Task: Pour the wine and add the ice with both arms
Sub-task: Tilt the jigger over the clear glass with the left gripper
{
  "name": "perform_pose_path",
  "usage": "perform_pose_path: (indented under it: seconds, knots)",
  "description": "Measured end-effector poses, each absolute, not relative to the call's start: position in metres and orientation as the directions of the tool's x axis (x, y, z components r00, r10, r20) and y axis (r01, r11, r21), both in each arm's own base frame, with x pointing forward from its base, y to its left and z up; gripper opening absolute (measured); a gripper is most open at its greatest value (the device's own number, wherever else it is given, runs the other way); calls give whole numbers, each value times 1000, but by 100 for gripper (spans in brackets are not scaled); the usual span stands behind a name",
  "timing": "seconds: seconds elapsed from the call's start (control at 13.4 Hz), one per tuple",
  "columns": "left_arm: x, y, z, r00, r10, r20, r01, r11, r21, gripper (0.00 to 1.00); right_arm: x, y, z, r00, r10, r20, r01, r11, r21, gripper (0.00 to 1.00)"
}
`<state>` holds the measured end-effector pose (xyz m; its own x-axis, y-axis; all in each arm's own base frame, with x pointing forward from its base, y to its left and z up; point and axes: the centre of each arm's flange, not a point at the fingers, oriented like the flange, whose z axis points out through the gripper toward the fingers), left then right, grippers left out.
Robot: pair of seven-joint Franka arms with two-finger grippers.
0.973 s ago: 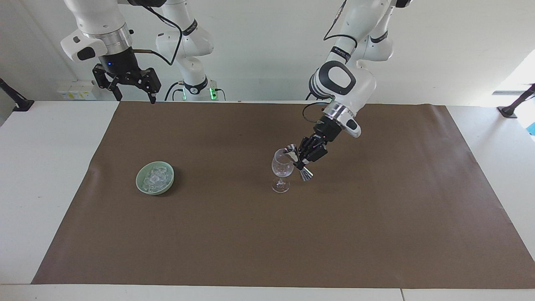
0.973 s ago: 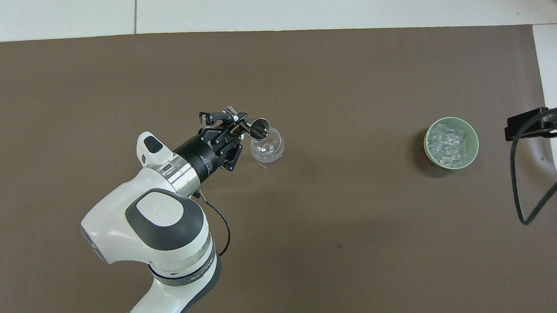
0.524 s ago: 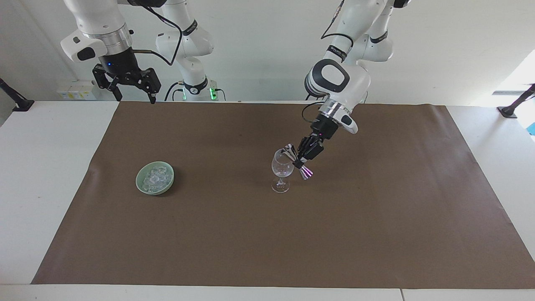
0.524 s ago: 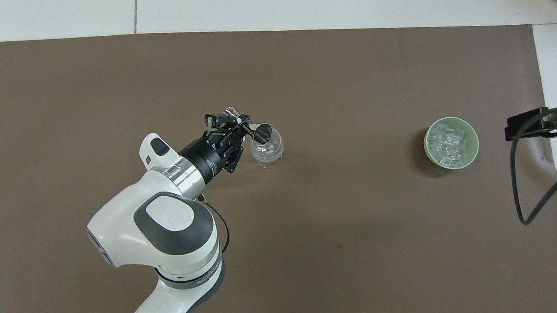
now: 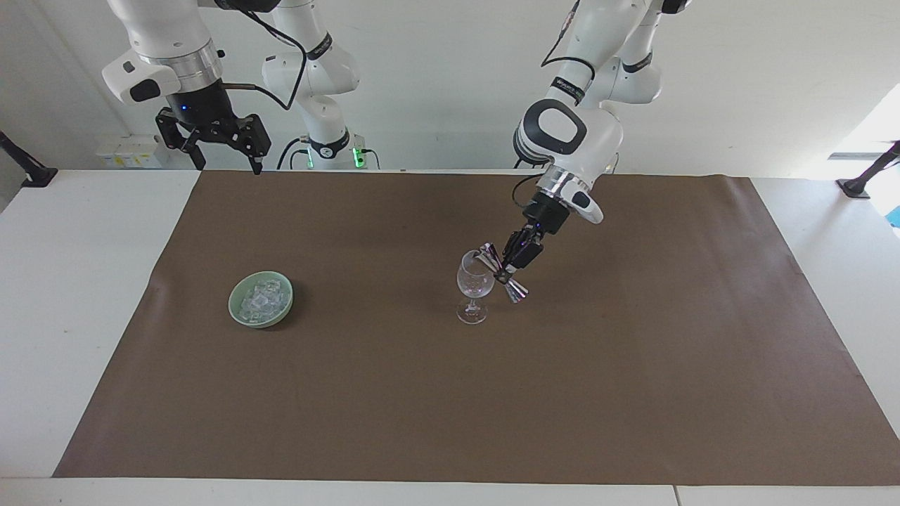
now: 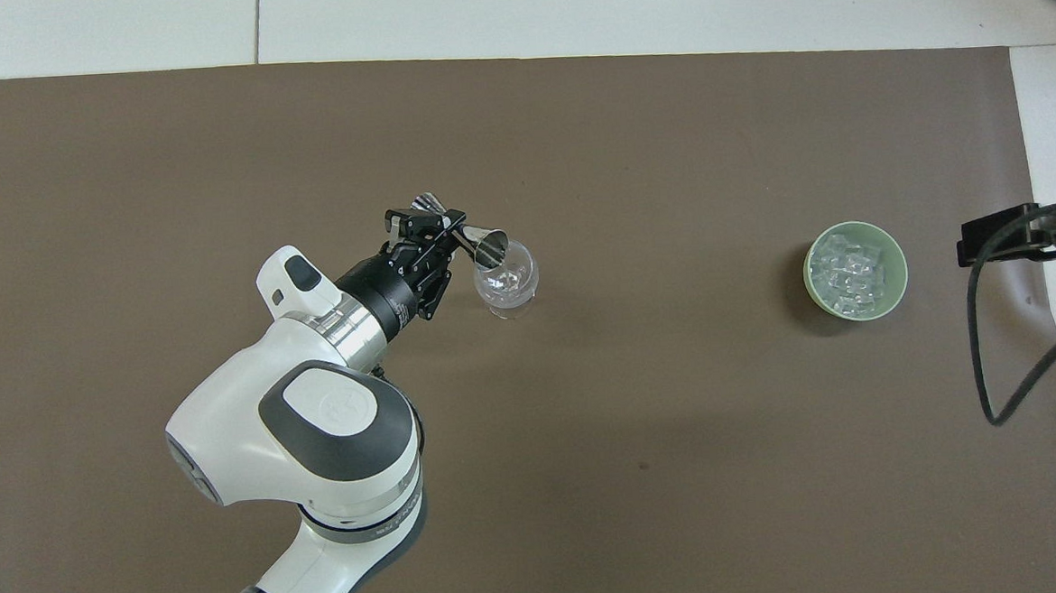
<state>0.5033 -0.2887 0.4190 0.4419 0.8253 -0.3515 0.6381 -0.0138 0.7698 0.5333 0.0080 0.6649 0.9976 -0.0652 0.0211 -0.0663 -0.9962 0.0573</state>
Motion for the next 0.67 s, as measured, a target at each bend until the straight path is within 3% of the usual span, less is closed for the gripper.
perform_pose_path:
  seconds: [0.67]
  knots:
    - [508,-292,423,473,844,-255,592,-90,801,22,533,8,665,998,-65,21,-66,-996,57,100]
